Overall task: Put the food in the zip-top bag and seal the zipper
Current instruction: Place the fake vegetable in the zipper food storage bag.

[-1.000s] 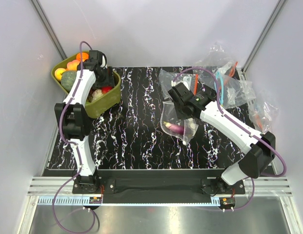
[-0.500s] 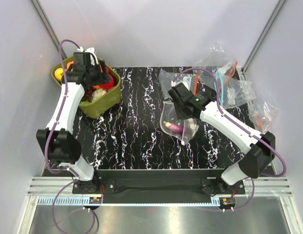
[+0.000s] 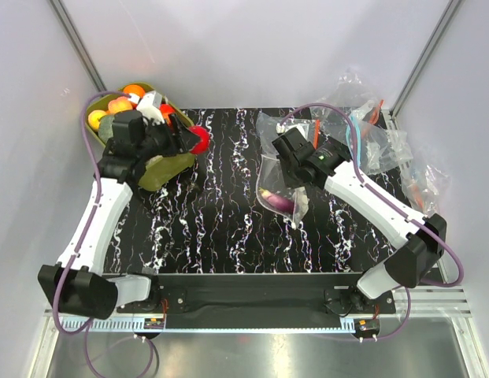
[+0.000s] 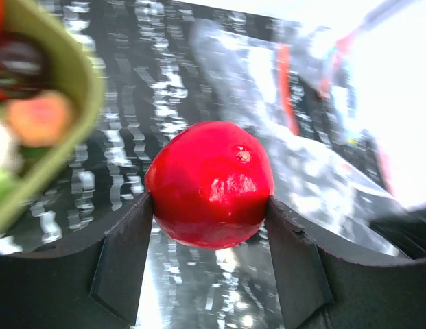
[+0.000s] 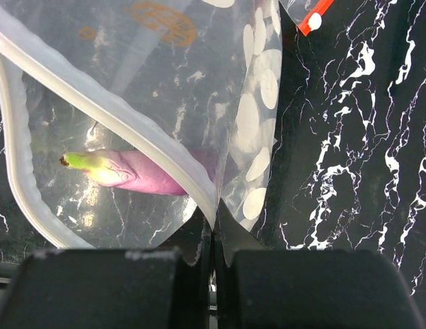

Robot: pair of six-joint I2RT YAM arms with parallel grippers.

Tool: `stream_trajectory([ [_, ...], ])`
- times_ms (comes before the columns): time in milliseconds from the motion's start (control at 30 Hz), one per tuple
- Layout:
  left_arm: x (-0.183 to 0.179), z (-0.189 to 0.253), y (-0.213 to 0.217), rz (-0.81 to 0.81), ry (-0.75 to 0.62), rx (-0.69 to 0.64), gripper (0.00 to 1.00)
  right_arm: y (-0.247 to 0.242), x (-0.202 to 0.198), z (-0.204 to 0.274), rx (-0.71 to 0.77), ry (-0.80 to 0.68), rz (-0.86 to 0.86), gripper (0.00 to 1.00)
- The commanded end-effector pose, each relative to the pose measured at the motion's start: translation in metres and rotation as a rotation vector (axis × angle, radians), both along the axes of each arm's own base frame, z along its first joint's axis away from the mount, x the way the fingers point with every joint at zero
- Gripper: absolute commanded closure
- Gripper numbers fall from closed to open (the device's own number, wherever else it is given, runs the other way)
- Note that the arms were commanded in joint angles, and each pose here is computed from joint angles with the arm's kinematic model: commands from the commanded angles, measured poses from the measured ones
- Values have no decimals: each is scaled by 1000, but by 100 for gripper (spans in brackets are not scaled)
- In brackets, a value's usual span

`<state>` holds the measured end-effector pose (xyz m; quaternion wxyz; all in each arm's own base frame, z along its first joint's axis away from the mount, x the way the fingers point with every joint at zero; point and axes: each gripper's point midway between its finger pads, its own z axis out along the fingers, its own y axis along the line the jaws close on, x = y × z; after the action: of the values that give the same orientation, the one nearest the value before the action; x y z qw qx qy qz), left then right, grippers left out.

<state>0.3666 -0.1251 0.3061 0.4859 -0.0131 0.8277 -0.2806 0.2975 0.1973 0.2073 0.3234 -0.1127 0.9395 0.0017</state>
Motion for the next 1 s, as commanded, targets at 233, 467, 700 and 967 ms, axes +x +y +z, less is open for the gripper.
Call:
stream_trajectory([
  [233,-59,20,-106,-333,-94,-197,55,16,16,13,58,-31,4,100],
  [467,-97,15,-155,-471,-84,-258,55,21,19,13,77,-38,9,100],
  [700,-114,-7,-177,-494,-47,-262,56,21,20,15,74,-43,9,100],
  [967,-102,-33,-202,-483,-4,-243,56,22,17,21,99,-49,15,100],
])
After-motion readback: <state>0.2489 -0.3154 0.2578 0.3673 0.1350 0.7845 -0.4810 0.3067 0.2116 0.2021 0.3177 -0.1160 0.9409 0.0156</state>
